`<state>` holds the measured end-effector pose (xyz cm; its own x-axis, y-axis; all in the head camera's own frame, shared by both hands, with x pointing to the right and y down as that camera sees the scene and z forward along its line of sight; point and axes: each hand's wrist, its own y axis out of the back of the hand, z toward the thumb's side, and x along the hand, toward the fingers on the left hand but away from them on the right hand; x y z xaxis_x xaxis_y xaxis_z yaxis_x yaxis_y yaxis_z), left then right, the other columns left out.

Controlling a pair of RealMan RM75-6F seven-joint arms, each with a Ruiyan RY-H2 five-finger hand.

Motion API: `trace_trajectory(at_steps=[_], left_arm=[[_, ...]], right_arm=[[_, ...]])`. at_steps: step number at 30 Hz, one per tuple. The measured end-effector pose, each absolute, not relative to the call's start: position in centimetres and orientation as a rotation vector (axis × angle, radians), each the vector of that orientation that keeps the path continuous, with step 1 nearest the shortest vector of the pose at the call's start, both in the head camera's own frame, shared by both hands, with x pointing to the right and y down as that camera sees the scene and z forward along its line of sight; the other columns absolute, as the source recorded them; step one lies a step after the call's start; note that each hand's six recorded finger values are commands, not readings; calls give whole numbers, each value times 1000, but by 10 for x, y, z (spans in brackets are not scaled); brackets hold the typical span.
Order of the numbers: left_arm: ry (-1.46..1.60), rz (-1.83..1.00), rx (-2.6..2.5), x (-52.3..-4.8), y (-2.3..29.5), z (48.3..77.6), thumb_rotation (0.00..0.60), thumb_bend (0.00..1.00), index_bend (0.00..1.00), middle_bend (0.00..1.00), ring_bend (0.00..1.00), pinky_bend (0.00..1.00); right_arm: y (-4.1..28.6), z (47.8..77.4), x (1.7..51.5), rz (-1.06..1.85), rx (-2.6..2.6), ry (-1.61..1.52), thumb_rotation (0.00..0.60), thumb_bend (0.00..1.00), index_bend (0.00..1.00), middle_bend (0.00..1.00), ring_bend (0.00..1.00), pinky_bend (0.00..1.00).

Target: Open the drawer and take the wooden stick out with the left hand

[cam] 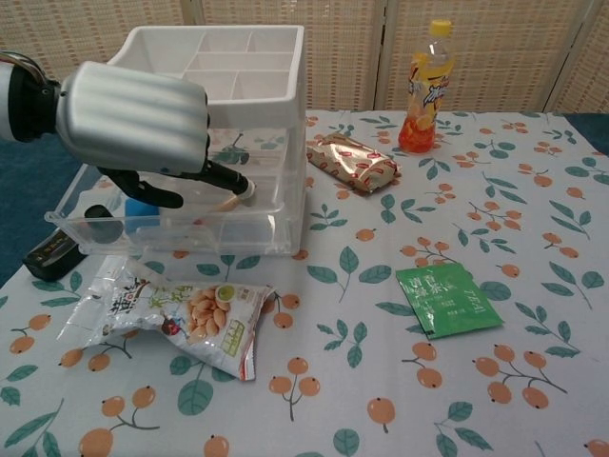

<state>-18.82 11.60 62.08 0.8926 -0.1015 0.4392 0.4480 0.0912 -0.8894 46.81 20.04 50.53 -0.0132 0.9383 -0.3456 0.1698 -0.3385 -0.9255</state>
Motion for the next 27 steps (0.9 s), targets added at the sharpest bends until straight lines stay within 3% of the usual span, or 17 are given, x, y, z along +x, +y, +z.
trace_trajectory(at_steps=[27], left_arm=[[-262,-444,-1474,-192,116,627,600,342,412,858,995,1000]], right_arm=[[201,506,467,1422,-1571,-1180,600,115,0,131,84,133]])
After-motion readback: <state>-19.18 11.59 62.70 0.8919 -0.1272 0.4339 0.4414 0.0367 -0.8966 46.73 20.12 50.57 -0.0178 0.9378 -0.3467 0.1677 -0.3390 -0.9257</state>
